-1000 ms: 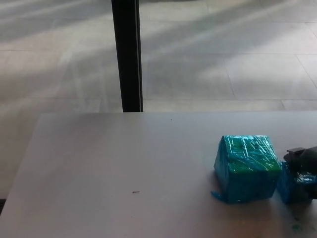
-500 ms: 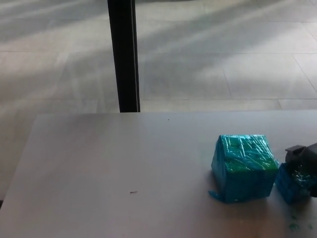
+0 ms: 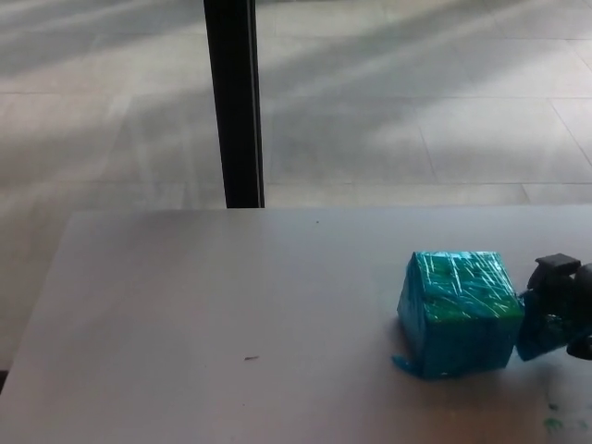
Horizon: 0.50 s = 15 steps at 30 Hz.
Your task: The robot uses its right hand to pick up the small cube kept on the middle on the desk and place it on the bigger cube kept next to it
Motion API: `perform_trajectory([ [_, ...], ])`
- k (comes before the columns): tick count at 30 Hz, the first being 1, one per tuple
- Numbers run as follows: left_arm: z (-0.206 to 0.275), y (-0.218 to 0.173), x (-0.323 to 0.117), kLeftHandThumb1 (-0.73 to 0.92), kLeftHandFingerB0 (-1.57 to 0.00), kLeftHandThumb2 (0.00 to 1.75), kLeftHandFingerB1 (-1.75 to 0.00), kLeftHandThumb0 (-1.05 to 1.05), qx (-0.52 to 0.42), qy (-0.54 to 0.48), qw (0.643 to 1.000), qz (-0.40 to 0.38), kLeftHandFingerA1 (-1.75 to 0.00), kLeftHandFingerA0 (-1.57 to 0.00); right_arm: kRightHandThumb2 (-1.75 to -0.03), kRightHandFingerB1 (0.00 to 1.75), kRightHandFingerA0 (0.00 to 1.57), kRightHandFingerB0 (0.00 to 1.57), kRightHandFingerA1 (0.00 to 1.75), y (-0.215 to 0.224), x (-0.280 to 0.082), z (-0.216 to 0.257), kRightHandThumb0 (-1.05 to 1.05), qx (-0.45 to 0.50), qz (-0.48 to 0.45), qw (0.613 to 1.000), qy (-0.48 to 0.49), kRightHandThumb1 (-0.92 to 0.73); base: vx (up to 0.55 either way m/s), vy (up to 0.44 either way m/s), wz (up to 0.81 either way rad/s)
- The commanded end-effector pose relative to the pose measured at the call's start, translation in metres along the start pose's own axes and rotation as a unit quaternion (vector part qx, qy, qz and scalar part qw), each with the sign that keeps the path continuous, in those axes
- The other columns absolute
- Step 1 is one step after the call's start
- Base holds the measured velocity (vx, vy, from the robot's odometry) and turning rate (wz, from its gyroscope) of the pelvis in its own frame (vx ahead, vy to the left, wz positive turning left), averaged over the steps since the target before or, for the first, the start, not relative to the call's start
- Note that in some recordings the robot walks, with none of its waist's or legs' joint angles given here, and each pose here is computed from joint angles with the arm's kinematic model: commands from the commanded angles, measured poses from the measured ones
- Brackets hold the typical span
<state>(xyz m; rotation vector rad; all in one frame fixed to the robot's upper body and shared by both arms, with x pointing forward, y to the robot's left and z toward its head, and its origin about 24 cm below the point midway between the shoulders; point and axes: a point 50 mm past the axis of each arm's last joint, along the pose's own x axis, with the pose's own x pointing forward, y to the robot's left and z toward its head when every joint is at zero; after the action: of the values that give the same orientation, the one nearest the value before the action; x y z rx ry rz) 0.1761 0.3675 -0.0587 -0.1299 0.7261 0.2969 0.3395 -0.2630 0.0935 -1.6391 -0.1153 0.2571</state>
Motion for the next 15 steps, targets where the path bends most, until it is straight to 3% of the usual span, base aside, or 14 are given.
perform_trajectory([
  [1, 0.004, 0.01, -0.004, 0.65, -0.11, 1.03, -0.41, -0.9, 0.018, -0.007, 1.0, 0.008, -0.47, -0.22, -0.97, 0.97, 1.14, 0.84, 1.29, -0.015, -0.009, -0.014, -0.32, 0.004, -0.063, 0.998, -0.01, -0.51, 0.0, 0.0, 0.0],
  [2, 0.004, 0.01, -0.004, 0.65, -0.11, 1.03, -0.41, -0.9, 0.019, -0.007, 1.0, 0.009, -0.47, -0.22, -0.97, 0.97, 1.14, 0.84, 1.29, -0.018, -0.01, -0.015, -0.32, 0.002, -0.064, 0.998, -0.011, -0.51, 0.0, 0.0, 0.0],
  [3, 0.004, 0.01, -0.004, 0.65, -0.12, 1.02, -0.41, -0.9, 0.016, -0.007, 1.0, 0.008, -0.47, -0.22, -0.65, 1.06, 0.89, 0.84, 1.66, -0.022, -0.011, -0.019, -0.3, 0.0, -0.067, 0.998, -0.006, -0.68, 0.0, 0.0, 0.0],
  [4, 0.004, 0.01, -0.004, 0.65, -0.12, 1.03, -0.41, -0.9, 0.017, -0.007, 1.0, 0.008, -0.47, -0.22, -0.65, 0.81, 0.9, 0.88, 1.62, -0.028, -0.011, -0.023, -0.31, 0.002, -0.068, 0.998, -0.002, -0.67, 0.0, 0.0, 0.0],
  [5, 0.004, 0.01, -0.004, 0.66, -0.11, 1.03, -0.41, -0.9, 0.024, -0.007, 1.0, 0.008, -0.47, -0.22, -0.67, 0.68, 0.91, 0.86, 1.59, -0.033, -0.011, -0.026, -0.33, -0.002, -0.065, 0.998, 0.007, -0.68, 0.0, 0.0, 0.0],
  [6, 0.004, 0.01, -0.004, 0.66, -0.11, 1.03, -0.41, -0.9, 0.024, -0.007, 1.0, 0.008, -0.47, -0.22, -0.67, 0.68, 0.91, 0.86, 1.59, -0.034, -0.011, -0.026, -0.33, -0.002, -0.065, 0.998, 0.008, -0.68, 0.0, 0.0, 0.0],
  [7, 0.006, 0.009, -0.003, 0.83, -0.19, 0.66, -0.29, -0.92, 0.017, -0.01, 1.0, 0.009, -0.35, -0.3, -0.67, 0.78, 0.93, 0.88, 1.58, -0.042, -0.009, -0.028, -0.31, -0.009, -0.073, 0.997, 0.009, -0.69, 0.0, 0.0, 0.0],
  [8, 0.006, 0.009, -0.003, 0.82, -0.18, 0.66, -0.29, -0.93, 0.011, -0.012, 1.0, 0.009, -0.35, -0.29, -0.82, 0.97, 0.91, 0.88, 1.65, -0.051, -0.01, -0.032, -0.23, -0.012, -0.079, 0.997, 0.011, -0.6, 0.0, 0.0, 0.0],
  [9, 0.005, 0.009, -0.003, 0.81, -0.18, 0.66, -0.29, -0.93, 0.006, -0.012, 1.0, 0.008, -0.35, -0.29, -0.78, 0.81, 0.91, 0.89, 1.63, -0.057, -0.01, -0.034, -0.24, -0.021, -0.076, 0.997, 0.014, -0.61, 0.0, 0.0, 0.0],
  [10, 0.006, 0.009, -0.003, 0.82, -0.18, 0.66, -0.29, -0.93, 0.006, -0.013, 1.0, 0.008, -0.35, -0.28, -0.78, 1.13, 0.88, 0.81, 1.65, -0.064, -0.008, -0.034, -0.25, -0.029, -0.077, 0.997, 0.01, -0.62, 0.0, 0.0, 0.0],
  [11, 0.006, 0.009, -0.003, 0.83, -0.17, 0.66, -0.29, -0.92, 0.007, -0.013, 1.0, 0.006, -0.35, -0.27, -0.92, 1.4, 0.94, 0.67, 1.69, -0.07, -0.009, -0.036, -0.2, -0.023, -0.085, 0.996, 0.005, -0.53, 0.0, 0.0, 0.0],
  [12, 0.006, 0.009, -0.003, 0.83, -0.17, 0.66, -0.29, -0.92, 0.007, -0.013, 1.0, 0.005, -0.35, -0.27, -0.92, 1.4, 0.94, 0.67, 1.69, -0.073, -0.009, -0.037, -0.2, -0.021, -0.088, 0.996, 0.003, -0.53, 0.0, 0.0, 0.0],
  [13, 0.006, 0.009, -0.003, 0.67, -0.05, 1.05, -0.37, -0.93, 0.007, -0.013, 1.0, 0.005, -0.47, -0.19, -0.92, 1.46, 0.86, 0.72, 1.71, -0.075, -0.009, -0.037, -0.27, -0.028, -0.086, 0.996, 0.002, -0.53, 0.0, 0.0, 0.0],
  [15, 0.006, 0.008, -0.003, 0.66, -0.08, 1.05, -0.38, -0.9, 0.018, -0.01, 1.0, 0.004, -0.47, -0.2, -0.98, 1.43, 1.03, 0.67, 1.73, -0.092, -0.006, -0.036, -0.21, -0.053, -0.084, 0.995, -0.007, -0.54, 0.0, 0.0, 0.0],
])
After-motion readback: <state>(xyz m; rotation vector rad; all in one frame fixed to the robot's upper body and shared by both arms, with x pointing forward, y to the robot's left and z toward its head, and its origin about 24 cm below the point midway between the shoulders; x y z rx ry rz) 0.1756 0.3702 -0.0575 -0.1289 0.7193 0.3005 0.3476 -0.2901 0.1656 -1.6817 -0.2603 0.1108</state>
